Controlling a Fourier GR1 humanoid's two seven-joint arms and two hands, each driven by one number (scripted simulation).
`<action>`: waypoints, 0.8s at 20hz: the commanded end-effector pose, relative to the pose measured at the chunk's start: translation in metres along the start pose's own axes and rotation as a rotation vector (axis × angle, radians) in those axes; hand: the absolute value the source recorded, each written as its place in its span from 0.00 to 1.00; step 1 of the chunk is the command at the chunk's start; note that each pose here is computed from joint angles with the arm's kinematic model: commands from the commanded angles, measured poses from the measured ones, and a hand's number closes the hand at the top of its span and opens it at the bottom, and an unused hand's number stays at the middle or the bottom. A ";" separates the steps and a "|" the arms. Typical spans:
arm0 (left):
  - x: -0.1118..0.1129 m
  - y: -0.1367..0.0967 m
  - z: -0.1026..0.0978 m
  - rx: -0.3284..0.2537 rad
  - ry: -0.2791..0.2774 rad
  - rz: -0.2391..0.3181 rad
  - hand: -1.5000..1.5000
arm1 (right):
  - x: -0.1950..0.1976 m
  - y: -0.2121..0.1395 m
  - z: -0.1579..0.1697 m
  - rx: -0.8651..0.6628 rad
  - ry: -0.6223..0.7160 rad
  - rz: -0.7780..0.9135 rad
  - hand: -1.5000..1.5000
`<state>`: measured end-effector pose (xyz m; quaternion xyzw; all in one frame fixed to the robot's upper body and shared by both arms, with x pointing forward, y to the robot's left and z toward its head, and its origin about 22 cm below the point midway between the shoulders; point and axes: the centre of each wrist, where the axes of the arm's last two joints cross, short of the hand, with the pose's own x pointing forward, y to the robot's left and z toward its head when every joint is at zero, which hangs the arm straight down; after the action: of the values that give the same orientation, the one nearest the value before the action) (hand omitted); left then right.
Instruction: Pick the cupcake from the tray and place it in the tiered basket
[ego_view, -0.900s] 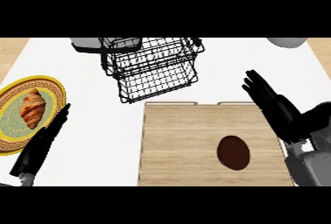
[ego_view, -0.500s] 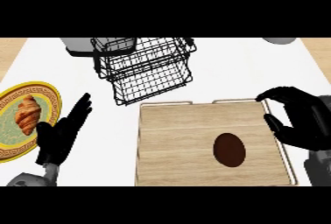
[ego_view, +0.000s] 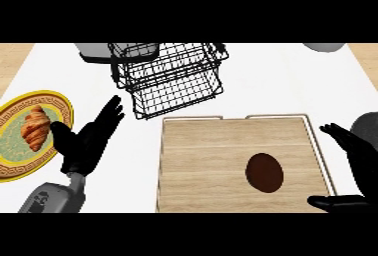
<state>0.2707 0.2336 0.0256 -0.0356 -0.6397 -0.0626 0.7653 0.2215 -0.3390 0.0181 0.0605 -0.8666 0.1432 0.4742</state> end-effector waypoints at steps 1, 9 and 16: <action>0.008 0.008 -0.006 0.011 0.005 0.010 0.50 | 0.029 -0.015 0.027 0.130 0.036 0.227 0.00; -0.007 -0.001 0.004 0.016 0.011 0.007 0.50 | 0.102 -0.014 0.017 0.149 0.193 0.728 0.00; -0.005 -0.003 -0.007 -0.012 0.009 0.031 0.50 | 0.173 0.052 0.011 0.185 0.345 0.777 0.00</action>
<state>0.2734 0.2388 0.0251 -0.0393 -0.6374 -0.0539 0.7677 0.1305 -0.3171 0.1224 -0.2322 -0.7426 0.3835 0.4975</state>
